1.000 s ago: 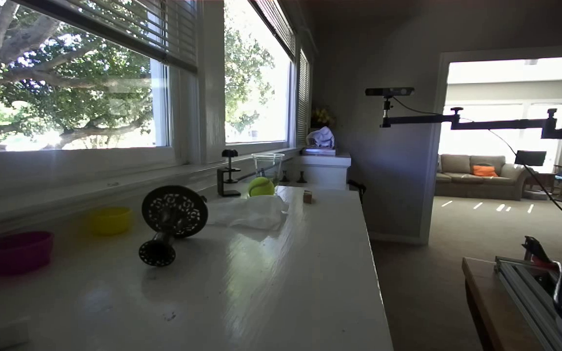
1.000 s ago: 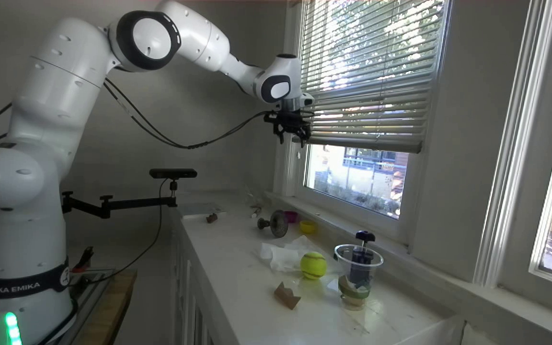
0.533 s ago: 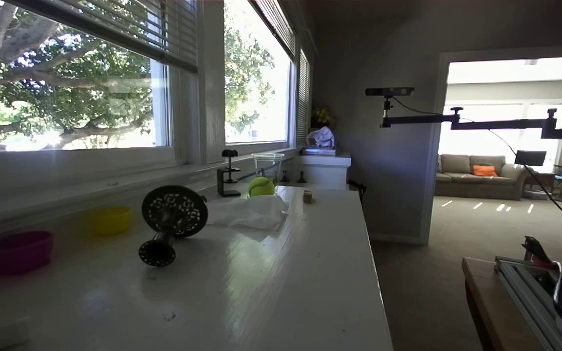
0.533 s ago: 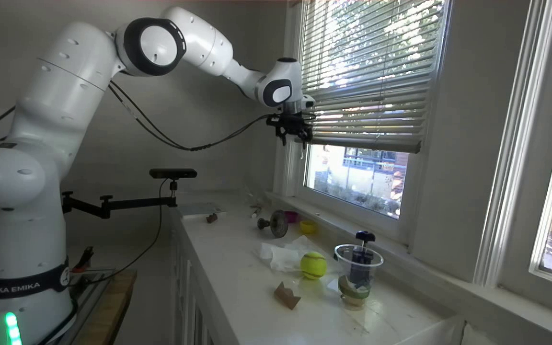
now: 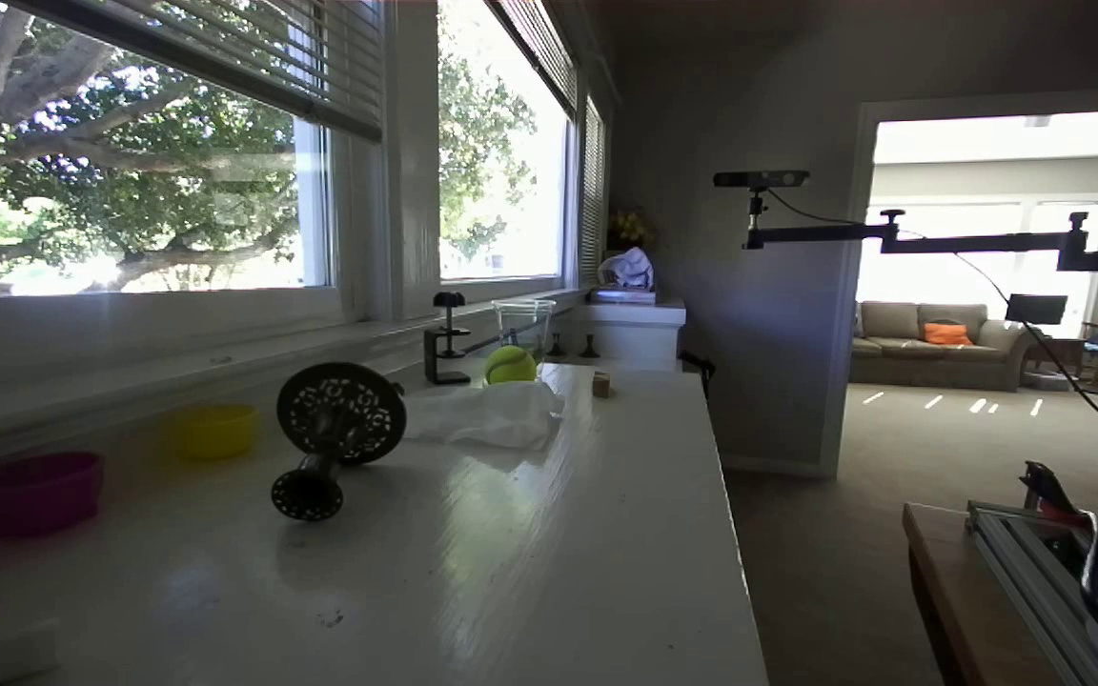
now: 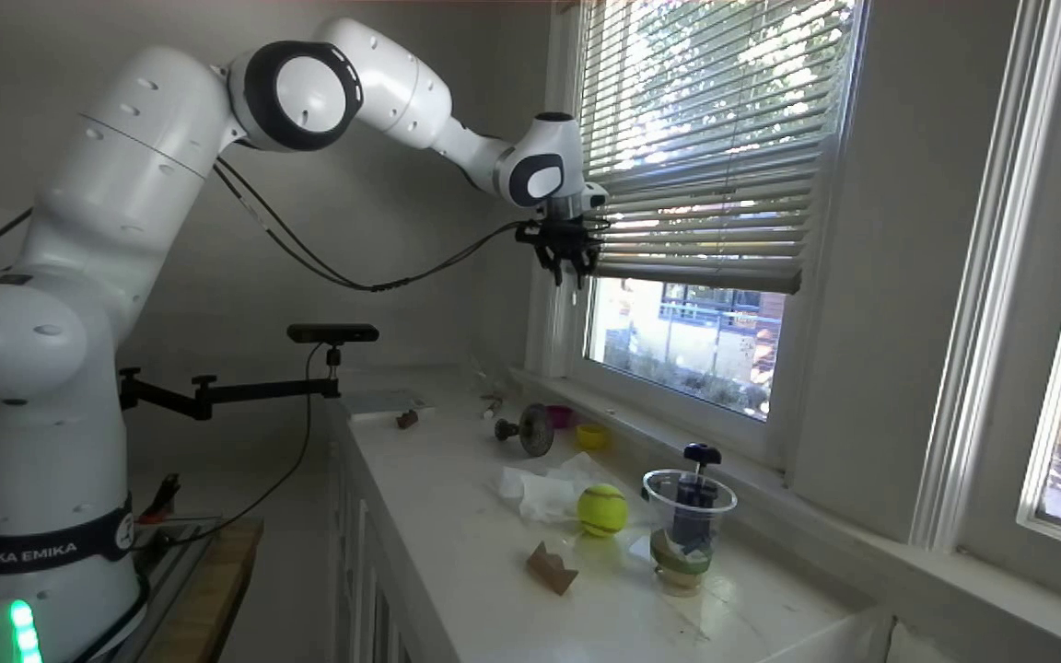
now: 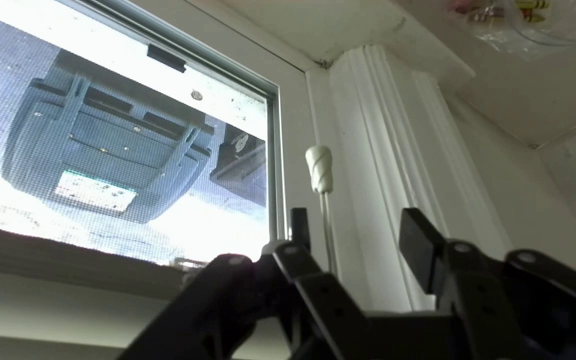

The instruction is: Pull the white cord on the left side of the window on the left

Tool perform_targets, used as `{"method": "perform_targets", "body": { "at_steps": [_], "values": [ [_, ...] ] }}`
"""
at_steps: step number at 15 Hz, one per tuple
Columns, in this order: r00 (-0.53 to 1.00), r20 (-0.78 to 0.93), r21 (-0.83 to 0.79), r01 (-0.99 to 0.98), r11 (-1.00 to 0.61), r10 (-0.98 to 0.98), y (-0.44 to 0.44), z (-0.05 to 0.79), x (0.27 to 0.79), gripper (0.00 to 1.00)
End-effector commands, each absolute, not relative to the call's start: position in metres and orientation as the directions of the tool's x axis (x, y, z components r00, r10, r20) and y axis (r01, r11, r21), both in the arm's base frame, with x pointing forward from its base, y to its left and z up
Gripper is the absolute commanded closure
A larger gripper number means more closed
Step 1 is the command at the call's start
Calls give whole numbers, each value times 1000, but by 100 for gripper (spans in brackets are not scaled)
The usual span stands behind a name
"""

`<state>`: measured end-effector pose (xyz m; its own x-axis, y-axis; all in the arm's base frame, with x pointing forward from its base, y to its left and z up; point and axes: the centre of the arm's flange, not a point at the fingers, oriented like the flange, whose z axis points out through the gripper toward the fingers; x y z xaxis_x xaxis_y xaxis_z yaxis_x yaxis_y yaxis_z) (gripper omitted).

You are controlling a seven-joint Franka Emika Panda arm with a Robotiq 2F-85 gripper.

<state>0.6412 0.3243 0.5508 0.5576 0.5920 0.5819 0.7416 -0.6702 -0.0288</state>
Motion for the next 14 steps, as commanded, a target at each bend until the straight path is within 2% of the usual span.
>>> {"method": "perform_targets", "body": {
  "at_steps": [1, 3, 5, 14],
  "values": [
    [562, 589, -14, 725, -688, 581, 332, 555, 648, 79],
    [562, 590, -14, 725, -688, 580, 332, 555, 648, 93],
    [563, 589, -15, 725, -689, 580, 332, 555, 648, 100],
    [654, 549, -20, 633, -774, 521, 281, 567, 620, 100]
  ]
}}
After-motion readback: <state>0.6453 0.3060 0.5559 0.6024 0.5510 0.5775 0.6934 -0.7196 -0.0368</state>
